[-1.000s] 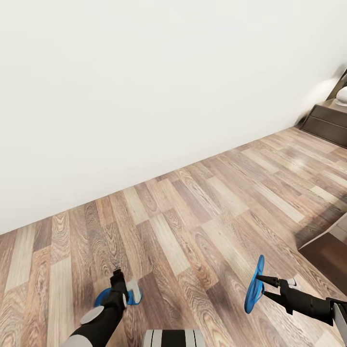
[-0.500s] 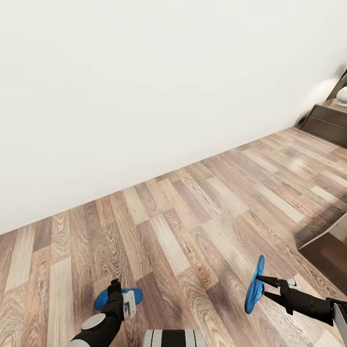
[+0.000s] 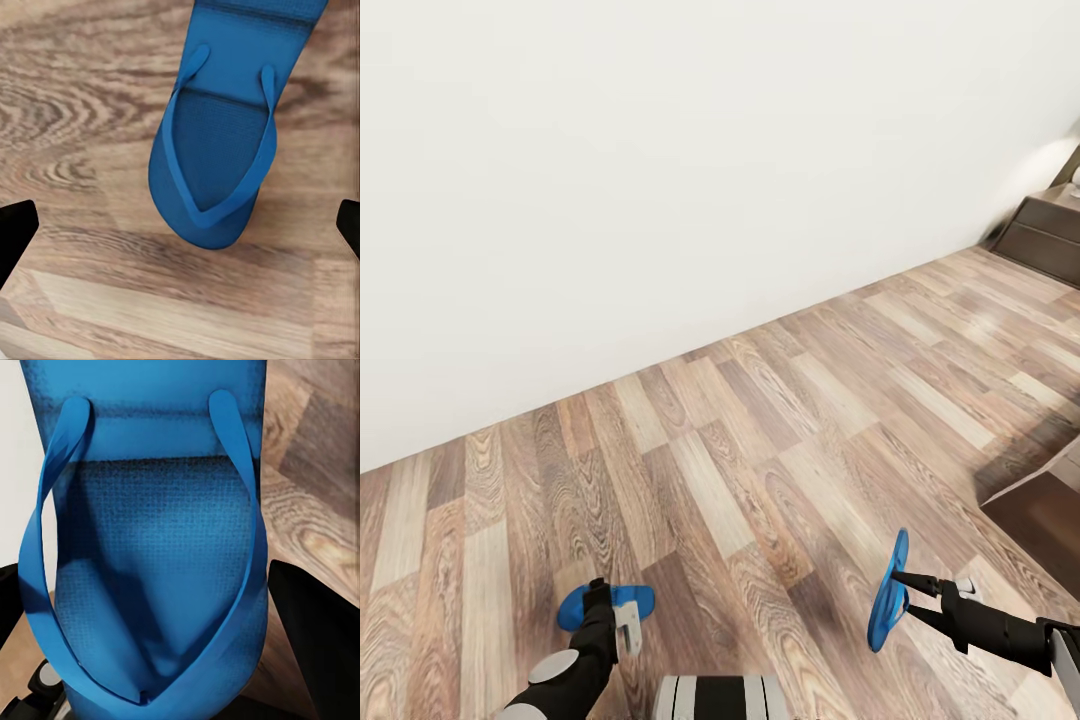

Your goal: In the bedroom, move the book from the bed onto either nightstand, and place the two sandals side by side next to the bed.

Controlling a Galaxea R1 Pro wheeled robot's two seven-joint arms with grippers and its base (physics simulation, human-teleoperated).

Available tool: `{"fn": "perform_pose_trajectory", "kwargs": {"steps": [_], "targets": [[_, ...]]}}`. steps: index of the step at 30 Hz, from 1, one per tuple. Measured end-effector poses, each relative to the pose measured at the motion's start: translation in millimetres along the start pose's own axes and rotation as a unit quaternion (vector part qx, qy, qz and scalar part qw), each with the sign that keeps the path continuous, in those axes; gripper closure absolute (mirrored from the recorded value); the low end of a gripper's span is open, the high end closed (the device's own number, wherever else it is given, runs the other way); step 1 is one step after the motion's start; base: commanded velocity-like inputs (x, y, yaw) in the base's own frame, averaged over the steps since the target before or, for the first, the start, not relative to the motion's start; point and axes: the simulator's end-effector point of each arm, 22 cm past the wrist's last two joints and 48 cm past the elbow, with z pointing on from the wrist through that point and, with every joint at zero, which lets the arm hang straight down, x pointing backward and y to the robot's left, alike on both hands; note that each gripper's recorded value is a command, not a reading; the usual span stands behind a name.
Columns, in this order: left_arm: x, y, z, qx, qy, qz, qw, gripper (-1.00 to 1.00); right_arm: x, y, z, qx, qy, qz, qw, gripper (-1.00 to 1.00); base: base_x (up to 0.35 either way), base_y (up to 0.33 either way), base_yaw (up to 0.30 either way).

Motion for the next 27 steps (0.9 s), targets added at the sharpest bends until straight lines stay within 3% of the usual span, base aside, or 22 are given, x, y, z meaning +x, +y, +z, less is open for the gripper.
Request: {"fn": "perform_pose_trajectory", "kwargs": {"steps": [17, 27], "targets": [[5, -34, 17.6, 0.032, 0.009, 0.008, 0.9994, -1.0, 8, -30, 11.1, 0.02, 0.014, 0.024, 0.9994, 1.0, 0.0, 0.0, 0.0], [7, -32, 18.3, 0.031, 0.01, 0.008, 0.9994, -1.0, 8, -30, 11.1, 0.02, 0.014, 0.024, 0.9994, 1.0, 0.0, 0.0, 0.0]]}}
